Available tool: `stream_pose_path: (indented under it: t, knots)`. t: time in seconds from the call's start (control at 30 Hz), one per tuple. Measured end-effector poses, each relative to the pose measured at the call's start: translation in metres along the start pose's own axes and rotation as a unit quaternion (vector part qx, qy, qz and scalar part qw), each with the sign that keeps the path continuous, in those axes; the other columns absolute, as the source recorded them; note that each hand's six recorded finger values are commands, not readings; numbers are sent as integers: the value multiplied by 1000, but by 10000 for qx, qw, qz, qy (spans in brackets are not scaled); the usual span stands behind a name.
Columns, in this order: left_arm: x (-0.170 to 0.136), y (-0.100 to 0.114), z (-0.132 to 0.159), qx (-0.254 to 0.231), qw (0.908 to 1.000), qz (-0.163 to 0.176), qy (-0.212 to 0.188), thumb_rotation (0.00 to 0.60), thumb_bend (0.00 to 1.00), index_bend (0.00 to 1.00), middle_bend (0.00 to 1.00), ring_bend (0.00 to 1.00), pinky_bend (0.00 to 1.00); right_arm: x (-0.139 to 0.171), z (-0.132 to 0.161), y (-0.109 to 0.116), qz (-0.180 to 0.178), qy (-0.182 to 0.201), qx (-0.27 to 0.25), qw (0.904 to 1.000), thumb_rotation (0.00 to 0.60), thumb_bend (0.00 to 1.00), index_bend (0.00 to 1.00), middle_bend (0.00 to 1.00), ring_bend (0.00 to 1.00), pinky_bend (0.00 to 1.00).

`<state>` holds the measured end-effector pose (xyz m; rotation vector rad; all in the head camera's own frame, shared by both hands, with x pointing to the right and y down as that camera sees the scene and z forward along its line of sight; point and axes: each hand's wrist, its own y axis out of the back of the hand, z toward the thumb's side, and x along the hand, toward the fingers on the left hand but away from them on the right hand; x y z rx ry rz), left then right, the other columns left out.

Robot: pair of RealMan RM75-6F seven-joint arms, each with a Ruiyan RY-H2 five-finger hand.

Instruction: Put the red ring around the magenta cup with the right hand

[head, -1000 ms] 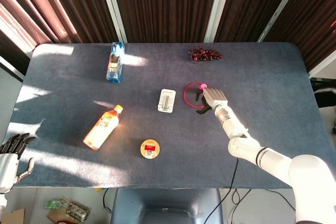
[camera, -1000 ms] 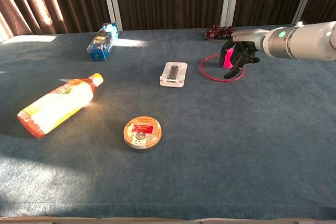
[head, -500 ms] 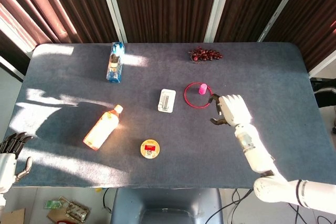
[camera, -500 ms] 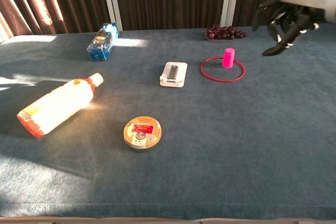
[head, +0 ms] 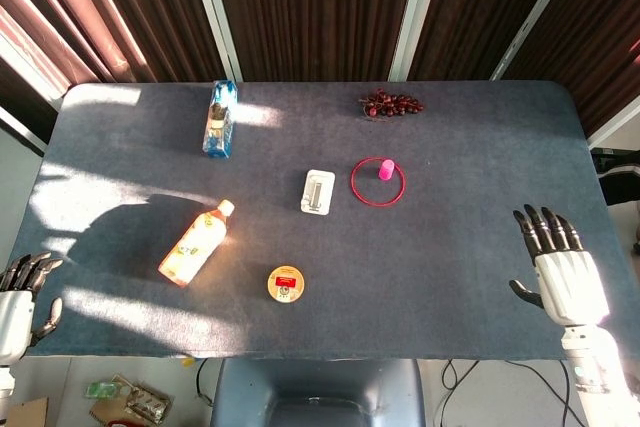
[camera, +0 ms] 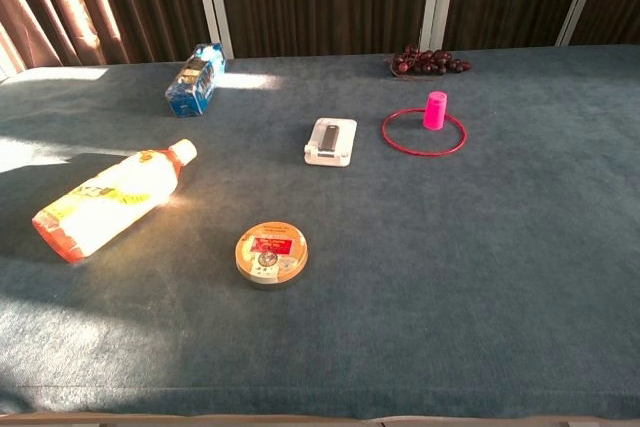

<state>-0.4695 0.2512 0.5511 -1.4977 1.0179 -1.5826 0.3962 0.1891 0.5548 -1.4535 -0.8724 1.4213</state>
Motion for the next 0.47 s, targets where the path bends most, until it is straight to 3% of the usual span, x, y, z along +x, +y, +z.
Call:
stream_pose_path:
  t: [0.17, 0.47]
  knots:
    - [1, 0, 0, 6, 10000, 22, 15, 600, 464, 227, 152, 111, 261, 18, -17, -12, 215, -174, -23, 9996, 600, 168, 0, 1, 0, 133]
    - [2, -3, 2, 37, 10000, -24, 8, 600, 463, 228, 152, 110, 262, 18, -25, -23, 507, -273, -116, 9983, 600, 168, 0, 0, 0, 113]
